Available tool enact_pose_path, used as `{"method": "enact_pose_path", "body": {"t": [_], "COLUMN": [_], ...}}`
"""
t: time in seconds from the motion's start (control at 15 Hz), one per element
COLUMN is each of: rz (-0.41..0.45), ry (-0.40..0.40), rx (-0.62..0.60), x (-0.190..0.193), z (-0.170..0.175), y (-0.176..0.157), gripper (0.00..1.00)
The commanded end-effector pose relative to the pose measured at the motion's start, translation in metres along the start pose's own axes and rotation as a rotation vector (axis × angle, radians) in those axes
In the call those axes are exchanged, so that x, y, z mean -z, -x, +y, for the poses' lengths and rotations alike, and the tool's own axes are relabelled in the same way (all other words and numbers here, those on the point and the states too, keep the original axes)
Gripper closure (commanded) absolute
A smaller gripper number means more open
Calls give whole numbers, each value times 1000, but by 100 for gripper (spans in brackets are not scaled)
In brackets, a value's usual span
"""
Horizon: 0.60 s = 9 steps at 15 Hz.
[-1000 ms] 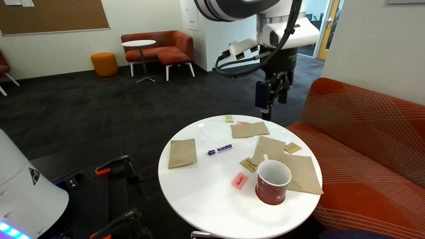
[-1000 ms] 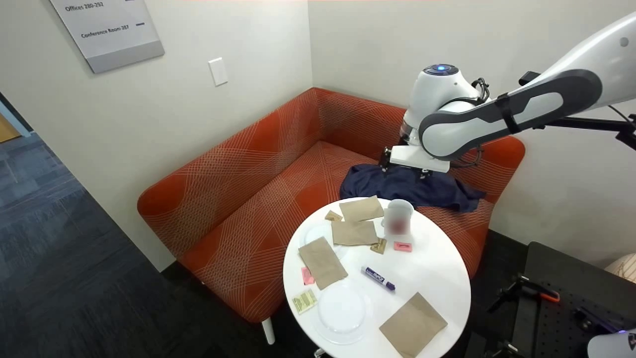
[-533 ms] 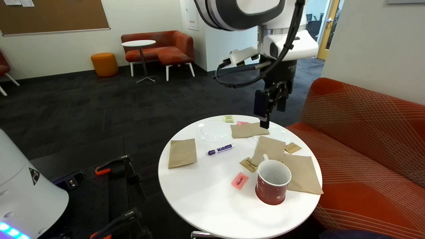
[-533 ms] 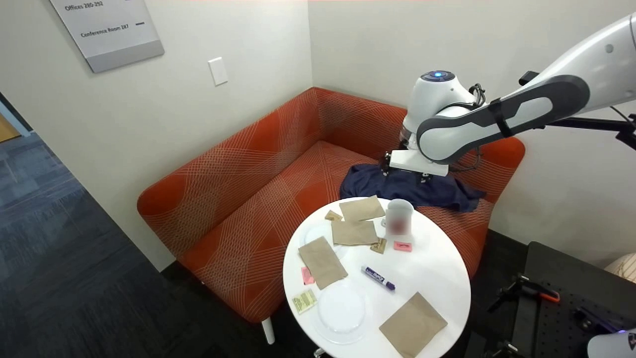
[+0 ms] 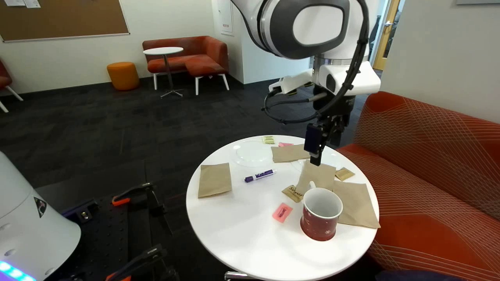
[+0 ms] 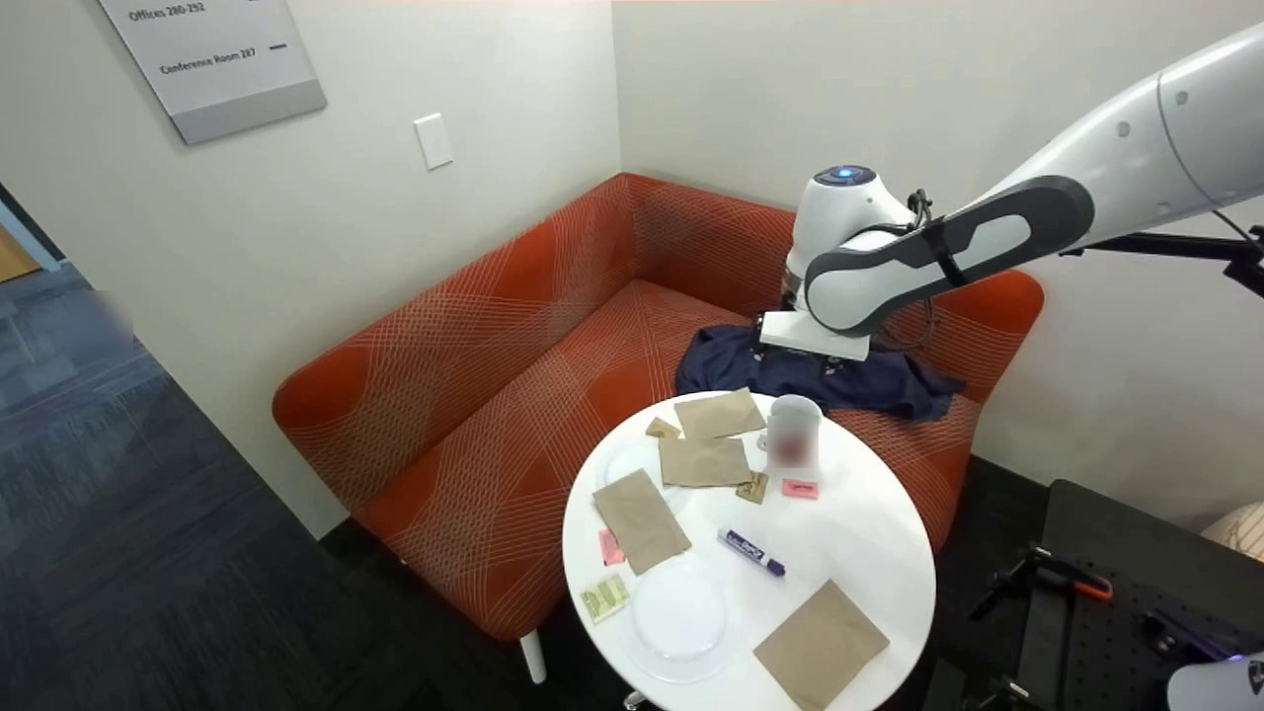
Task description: Move the maroon cup to the middle of the table, then put the marker in the cup, then put the marker on the right side of the marker
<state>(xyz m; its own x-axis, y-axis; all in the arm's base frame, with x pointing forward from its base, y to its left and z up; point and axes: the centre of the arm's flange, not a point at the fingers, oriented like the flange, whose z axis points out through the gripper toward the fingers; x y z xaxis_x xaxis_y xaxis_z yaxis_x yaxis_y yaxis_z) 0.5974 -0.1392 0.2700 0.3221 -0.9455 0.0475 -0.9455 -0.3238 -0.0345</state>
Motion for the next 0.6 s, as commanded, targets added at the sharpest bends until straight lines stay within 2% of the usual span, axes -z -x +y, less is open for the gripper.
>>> {"method": "enact_pose_path", "body": {"t": [0.0,0.53], "rz": [-5,-25], "ry": [-1,-11], "rx": [-36,-57], "x": [-14,-50], "z": [-9,7], "y": [-12,-29], "gripper": [0,0]}}
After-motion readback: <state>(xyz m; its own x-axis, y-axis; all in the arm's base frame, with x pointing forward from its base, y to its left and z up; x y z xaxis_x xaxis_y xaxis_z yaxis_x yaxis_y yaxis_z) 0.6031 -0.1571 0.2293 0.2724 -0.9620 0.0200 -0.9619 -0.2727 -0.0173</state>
